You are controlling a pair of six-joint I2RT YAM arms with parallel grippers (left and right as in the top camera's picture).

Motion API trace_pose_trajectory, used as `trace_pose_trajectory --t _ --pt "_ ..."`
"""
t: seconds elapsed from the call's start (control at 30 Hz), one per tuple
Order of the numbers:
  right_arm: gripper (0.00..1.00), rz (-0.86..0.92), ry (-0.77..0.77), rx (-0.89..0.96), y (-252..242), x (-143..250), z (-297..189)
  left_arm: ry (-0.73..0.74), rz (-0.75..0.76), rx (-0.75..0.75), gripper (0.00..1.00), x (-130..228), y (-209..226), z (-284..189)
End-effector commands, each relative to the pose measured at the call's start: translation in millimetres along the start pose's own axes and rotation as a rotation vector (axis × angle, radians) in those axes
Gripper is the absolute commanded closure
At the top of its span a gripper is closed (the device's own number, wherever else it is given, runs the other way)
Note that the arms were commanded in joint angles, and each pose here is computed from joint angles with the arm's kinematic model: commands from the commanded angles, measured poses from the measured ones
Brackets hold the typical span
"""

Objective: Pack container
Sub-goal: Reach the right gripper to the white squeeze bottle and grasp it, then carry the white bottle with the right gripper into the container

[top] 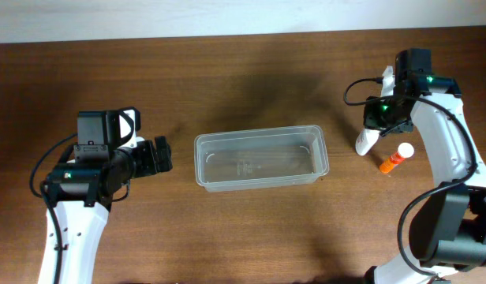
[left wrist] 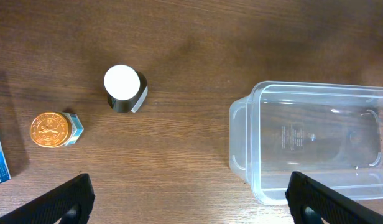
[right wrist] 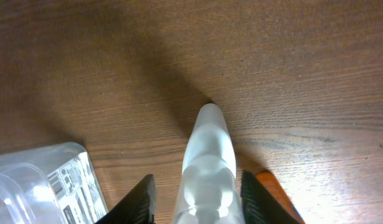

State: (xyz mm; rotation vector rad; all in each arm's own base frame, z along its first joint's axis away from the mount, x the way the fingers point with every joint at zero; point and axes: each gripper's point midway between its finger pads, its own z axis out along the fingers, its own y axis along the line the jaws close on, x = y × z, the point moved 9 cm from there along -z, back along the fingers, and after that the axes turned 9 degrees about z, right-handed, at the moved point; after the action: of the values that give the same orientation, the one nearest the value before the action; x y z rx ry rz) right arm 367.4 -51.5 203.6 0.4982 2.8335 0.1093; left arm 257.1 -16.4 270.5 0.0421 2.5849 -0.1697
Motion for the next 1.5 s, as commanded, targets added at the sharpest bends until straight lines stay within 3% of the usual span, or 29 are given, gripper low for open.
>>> trace_pose_trajectory --t 0.0,0.57,0.7,0.9,1.23,1.47 --pt "0.66 -0.001 -0.021 0.003 -1 -6 -4 -0.019 -0.004 -0.008 0.01 -5 -1 -5" --pt "0.86 -0.002 -0.023 0.003 -1 -6 -4 -0.019 -0.004 -0.008 0.0 -5 -1 -5" --pt "0.86 -0.004 -0.027 -0.005 1 -6 -6 -0.019 -0.004 -0.008 0.01 -5 -1 -5" --pt "0.94 -0.023 -0.079 -0.034 10 -2 -44 -0.019 -0.004 -0.008 0.01 -5 -1 -5" --pt "0.96 -0.234 -0.171 -0.171 74 46 -136 -0.022 -0.003 -0.009 0.01 -6 -1 -5" --pt "0.96 -0.365 -0.068 -0.204 120 80 -124 -0.022 -0.003 -0.009 0.01 -6 -1 -5"
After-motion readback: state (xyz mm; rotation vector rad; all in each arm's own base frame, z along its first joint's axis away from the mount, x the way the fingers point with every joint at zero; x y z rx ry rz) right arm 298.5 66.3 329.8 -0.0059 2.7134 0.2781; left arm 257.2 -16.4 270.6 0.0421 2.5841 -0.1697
